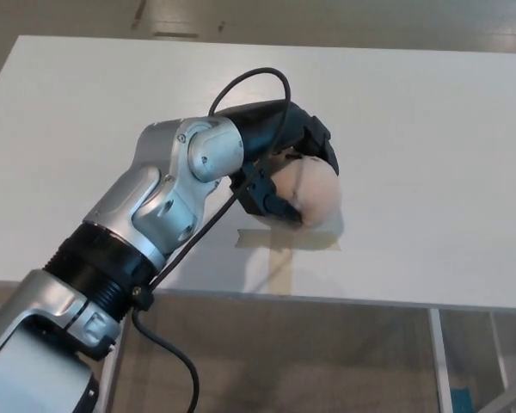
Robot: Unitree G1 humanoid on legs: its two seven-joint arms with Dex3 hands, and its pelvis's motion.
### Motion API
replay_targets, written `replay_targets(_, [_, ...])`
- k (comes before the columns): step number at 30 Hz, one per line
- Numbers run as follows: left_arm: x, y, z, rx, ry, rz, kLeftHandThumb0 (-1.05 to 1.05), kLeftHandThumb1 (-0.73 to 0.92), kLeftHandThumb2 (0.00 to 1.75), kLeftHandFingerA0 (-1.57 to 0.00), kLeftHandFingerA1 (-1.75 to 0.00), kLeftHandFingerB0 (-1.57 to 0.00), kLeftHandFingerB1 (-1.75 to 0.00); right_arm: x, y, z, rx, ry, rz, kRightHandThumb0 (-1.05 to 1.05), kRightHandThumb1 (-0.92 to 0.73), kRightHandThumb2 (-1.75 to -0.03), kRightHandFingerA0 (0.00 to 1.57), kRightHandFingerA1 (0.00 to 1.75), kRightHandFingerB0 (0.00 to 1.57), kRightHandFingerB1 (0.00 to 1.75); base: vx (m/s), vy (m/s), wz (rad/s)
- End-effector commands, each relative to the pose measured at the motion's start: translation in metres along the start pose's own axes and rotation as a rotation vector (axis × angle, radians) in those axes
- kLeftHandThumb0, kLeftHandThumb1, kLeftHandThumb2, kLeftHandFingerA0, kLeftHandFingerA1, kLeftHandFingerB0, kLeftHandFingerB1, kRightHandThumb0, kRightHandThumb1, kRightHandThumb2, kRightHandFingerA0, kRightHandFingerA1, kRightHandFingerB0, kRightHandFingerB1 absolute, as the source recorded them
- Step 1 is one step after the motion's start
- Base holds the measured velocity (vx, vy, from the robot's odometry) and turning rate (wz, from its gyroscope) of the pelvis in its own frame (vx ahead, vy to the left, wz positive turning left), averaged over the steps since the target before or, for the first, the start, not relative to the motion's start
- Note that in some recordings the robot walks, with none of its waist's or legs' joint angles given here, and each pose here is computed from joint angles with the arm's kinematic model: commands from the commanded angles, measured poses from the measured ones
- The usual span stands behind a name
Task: Use the left hand to take the pink dumpling toy on a person's hand and put it on the desk.
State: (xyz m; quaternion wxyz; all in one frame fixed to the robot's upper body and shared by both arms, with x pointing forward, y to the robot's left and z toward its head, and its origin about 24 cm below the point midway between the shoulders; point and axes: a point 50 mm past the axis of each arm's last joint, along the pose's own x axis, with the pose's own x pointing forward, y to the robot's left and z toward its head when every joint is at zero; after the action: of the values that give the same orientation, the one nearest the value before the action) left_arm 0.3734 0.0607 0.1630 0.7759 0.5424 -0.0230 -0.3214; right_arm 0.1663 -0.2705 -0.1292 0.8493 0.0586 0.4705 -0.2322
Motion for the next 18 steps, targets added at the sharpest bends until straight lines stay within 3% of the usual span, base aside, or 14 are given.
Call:
replay_targets(1, [-0.018,0.045,-0.003,-0.027,-0.044,0.131,-0.23,0.78,0.63,-0.89,-0.78,-0.87,-0.55,0.0,-0.001,-0.002,-0.002,0.018,0.005,-0.32,-0.61,-0.58,0.67,0.47,0.58,0.44,0.0,0.0,0.0])
replay_targets(2, [-0.022,0.053,-0.008,-0.038,-0.045,0.17,-0.23,0.78,0.63,-0.89,-0.7,-0.84,-0.52,0.0,-0.001,-0.002,-0.007,0.019,0.006,-0.32,-0.61,-0.58,0.67,0.47,0.57,0.43,0.0,0.0,0.0])
replay_targets(6, [-0.031,0.067,-0.02,-0.063,-0.037,0.245,-0.23,0.78,0.63,-0.9,-0.67,-0.83,-0.51,0.0,-0.002,-0.003,-0.017,0.023,0.009,-0.32,-0.61,-0.58,0.67,0.47,0.56,0.43,0.0,0.0,0.0])
replay_targets(7, [-0.035,0.07,-0.027,-0.071,-0.029,0.266,-0.22,0.78,0.63,-0.89,-0.83,-0.86,-0.55,0.0,-0.003,-0.004,-0.016,0.025,0.01,-0.32,-0.61,-0.58,0.67,0.47,0.55,0.43,0.0,0.0,0.0])
replay_targets(12, [-0.058,0.085,-0.062,-0.087,0.043,0.341,-0.19,0.78,0.63,-0.88,-0.81,-0.85,-0.56,-0.001,-0.004,-0.006,-0.009,0.03,0.016,-0.31,-0.61,-0.58,0.66,0.47,0.55,0.43,0.0,0.0,0.0])
replay_targets(13, [-0.064,0.087,-0.073,-0.095,0.064,0.357,-0.19,0.78,0.63,-0.85,-0.92,-0.85,-0.62,-0.001,-0.004,-0.007,-0.005,0.032,0.016,-0.31,-0.61,-0.58,0.66,0.47,0.55,0.43,0.0,0.0,0.0])
replay_targets(15, [-0.066,0.087,-0.077,-0.1,0.071,0.362,-0.19,0.78,0.63,-0.85,-0.92,-0.85,-0.62,-0.001,-0.004,-0.007,-0.004,0.032,0.016,-0.31,-0.61,-0.58,0.66,0.47,0.55,0.43,0.0,0.0,0.0])
replay_targets(16, [-0.069,0.086,-0.085,-0.111,0.088,0.37,-0.2,0.78,0.63,-0.81,-1.06,-0.84,-0.69,-0.001,-0.004,-0.007,-0.004,0.033,0.015,-0.31,-0.61,-0.58,0.66,0.47,0.56,0.43,0.0,0.0,0.0])
replay_targets(17, [-0.073,0.083,-0.094,-0.122,0.109,0.375,-0.19,0.78,0.63,-0.85,-0.94,-0.85,-0.55,-0.001,-0.004,-0.007,-0.007,0.032,0.014,-0.31,-0.61,-0.58,0.66,0.47,0.56,0.43,0.0,0.0,0.0])
replay_targets(18, [-0.076,0.081,-0.101,-0.13,0.123,0.379,-0.19,0.78,0.63,-0.85,-0.94,-0.85,-0.55,-0.001,-0.004,-0.007,-0.009,0.032,0.014,-0.31,-0.61,-0.58,0.66,0.47,0.56,0.43,0.0,0.0,0.0])
